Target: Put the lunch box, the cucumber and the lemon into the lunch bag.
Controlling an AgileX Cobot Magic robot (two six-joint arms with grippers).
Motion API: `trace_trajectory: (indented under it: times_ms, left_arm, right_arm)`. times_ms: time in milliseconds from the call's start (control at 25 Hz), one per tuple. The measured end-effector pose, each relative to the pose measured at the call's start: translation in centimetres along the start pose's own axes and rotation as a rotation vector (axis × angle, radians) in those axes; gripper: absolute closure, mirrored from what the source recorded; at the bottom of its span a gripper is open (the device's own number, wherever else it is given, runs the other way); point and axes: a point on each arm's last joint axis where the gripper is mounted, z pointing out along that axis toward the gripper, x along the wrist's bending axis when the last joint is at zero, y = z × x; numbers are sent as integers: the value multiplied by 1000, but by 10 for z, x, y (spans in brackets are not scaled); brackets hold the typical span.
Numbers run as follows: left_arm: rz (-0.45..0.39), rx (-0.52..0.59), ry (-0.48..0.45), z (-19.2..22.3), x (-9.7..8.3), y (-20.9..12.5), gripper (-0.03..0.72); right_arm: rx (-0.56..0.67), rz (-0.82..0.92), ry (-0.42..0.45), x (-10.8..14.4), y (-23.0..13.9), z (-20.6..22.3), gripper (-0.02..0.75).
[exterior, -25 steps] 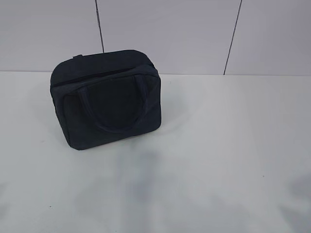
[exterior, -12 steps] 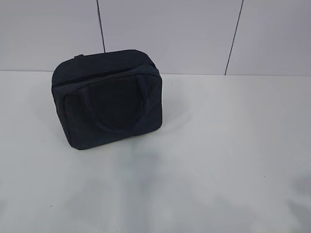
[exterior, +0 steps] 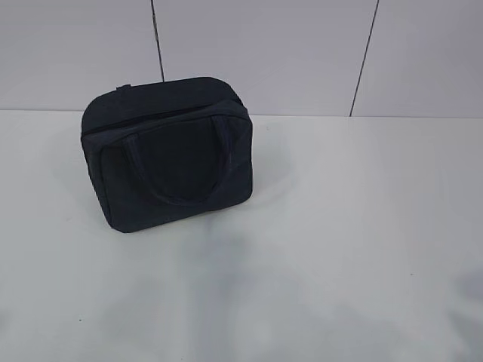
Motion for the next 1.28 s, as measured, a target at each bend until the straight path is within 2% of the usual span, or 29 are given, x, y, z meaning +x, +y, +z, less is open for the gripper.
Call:
trace_trajectory:
  times_ms: [320, 480, 600, 1120, 1280]
  left_arm:
    - [5, -10, -5, -1, 0, -1, 276]
    - [13, -84, -4, -11, -2, -8, 289]
    - [14, -89, -5, -12, -2, -8, 293]
    - [14, -89, -5, -12, -2, -8, 314]
    - [14, -89, -5, -12, -2, -8, 314]
  right_arm:
    - [2, 2, -6, 0, 0, 0, 275]
    - [1, 16, -36, 0, 0, 1, 275]
    - [1, 29, -58, 0, 0, 1, 275]
    - [-4, 162, -278, 2, 1, 2, 275]
    - [-5, 170, -291, 2, 1, 2, 275]
